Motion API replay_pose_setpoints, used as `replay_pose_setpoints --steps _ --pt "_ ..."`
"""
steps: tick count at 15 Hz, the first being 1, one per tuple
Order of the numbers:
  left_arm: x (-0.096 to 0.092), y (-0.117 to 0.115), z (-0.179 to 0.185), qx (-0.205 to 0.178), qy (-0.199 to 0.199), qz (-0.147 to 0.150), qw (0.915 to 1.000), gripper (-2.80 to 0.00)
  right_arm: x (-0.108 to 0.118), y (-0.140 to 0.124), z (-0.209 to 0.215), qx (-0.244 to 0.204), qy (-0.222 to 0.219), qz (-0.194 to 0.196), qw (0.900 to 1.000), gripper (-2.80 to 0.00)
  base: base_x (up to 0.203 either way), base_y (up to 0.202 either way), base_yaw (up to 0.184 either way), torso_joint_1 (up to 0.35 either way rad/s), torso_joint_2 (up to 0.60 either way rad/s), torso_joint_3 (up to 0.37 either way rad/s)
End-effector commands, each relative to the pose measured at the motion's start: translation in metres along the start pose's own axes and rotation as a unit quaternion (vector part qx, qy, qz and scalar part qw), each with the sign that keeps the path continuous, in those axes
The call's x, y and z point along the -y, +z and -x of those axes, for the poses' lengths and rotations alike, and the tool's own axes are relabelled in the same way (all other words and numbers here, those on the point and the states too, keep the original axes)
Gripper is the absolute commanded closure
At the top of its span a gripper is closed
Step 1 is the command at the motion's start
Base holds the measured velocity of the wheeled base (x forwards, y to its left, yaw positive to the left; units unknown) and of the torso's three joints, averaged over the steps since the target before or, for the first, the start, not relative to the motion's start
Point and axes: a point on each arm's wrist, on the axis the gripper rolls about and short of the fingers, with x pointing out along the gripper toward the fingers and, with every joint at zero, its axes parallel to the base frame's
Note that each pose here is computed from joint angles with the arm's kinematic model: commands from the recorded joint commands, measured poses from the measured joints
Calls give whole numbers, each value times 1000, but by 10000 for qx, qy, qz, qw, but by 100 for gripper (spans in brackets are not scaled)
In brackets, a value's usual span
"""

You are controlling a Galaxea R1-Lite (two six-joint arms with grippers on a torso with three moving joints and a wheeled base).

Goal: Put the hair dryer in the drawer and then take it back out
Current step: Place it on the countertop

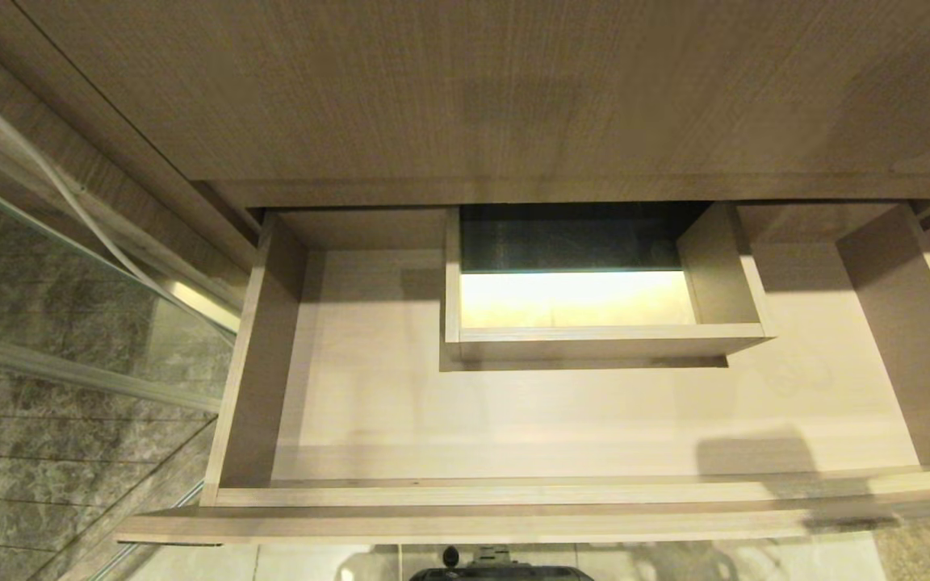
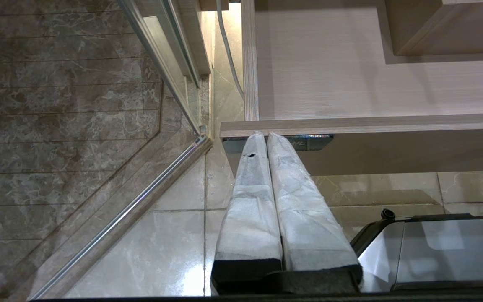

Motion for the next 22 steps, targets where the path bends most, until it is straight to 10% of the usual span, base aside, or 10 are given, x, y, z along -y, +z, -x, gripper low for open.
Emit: replay_pose_setpoints --steps 1,22 --pt "0 0 0 -7 -6 0 10000 0 0 2 5 84 -53 33 9999 0 0 0 0 0 0 0" --pt "0 0 0 -7 -5 0 10000 0 -2 1 18 275 -138 58 9995 0 0 0 0 55 -161 -80"
